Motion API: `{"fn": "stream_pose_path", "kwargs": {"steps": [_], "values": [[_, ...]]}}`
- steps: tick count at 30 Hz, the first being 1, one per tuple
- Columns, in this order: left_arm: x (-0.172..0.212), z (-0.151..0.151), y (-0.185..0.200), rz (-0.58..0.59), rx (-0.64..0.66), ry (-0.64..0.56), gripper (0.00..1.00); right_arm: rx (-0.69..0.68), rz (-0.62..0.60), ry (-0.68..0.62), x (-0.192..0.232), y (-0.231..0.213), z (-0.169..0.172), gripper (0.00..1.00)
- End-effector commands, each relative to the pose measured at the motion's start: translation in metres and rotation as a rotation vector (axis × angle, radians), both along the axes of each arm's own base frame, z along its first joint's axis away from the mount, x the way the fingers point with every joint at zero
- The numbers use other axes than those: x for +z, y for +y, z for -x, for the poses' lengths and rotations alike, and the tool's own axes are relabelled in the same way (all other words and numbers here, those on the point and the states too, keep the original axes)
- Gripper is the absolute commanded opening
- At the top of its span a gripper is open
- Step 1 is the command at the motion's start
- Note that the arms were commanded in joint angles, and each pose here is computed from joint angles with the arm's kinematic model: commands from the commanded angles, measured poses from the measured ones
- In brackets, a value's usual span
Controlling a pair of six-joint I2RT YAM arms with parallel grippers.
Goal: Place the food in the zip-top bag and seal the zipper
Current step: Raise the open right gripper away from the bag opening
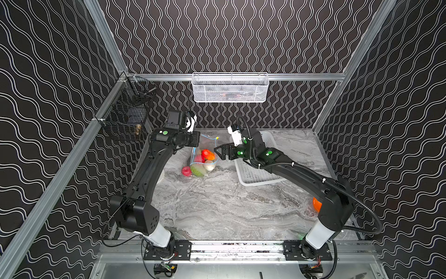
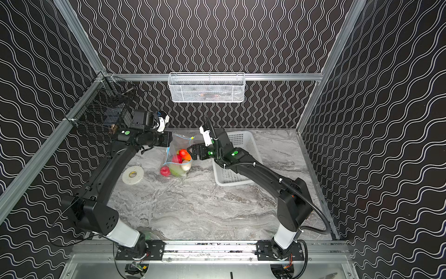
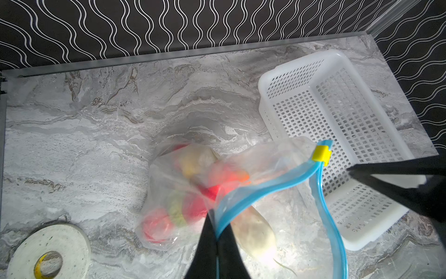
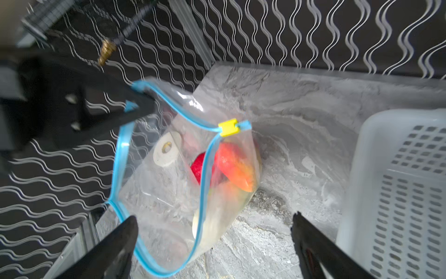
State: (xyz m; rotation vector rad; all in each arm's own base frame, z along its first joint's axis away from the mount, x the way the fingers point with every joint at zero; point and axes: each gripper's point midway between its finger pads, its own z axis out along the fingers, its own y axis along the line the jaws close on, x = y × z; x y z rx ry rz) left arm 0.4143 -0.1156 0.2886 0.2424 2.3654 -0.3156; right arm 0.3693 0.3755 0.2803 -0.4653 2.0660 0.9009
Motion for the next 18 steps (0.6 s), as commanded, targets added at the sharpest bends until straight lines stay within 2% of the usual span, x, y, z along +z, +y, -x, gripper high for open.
{"fn": "stream_pose_path", "kwargs": {"steps": [1, 8, 10, 12, 18], "values": [[0.003, -0.002, -0.001, 0.014, 0.001, -0.008, 0.0, -0.088, -0.01, 0.005, 0.015, -0.011, -0.008, 0.99], [-0.004, 0.0, -0.005, 0.041, 0.001, 0.011, 0.0, -0.156, -0.022, 0.045, 0.024, -0.014, -0.016, 0.96], [-0.008, 0.001, -0.009, 0.065, -0.001, 0.03, 0.0, -0.189, -0.043, 0.056, 0.029, -0.017, -0.019, 0.9], [-0.016, 0.002, -0.01, 0.079, 0.008, 0.051, 0.0, -0.253, -0.054, 0.085, 0.029, -0.025, -0.025, 0.77], [-0.031, 0.007, -0.021, 0.06, 0.008, 0.092, 0.0, -0.339, -0.078, 0.209, 0.018, -0.036, -0.035, 0.65]]}}
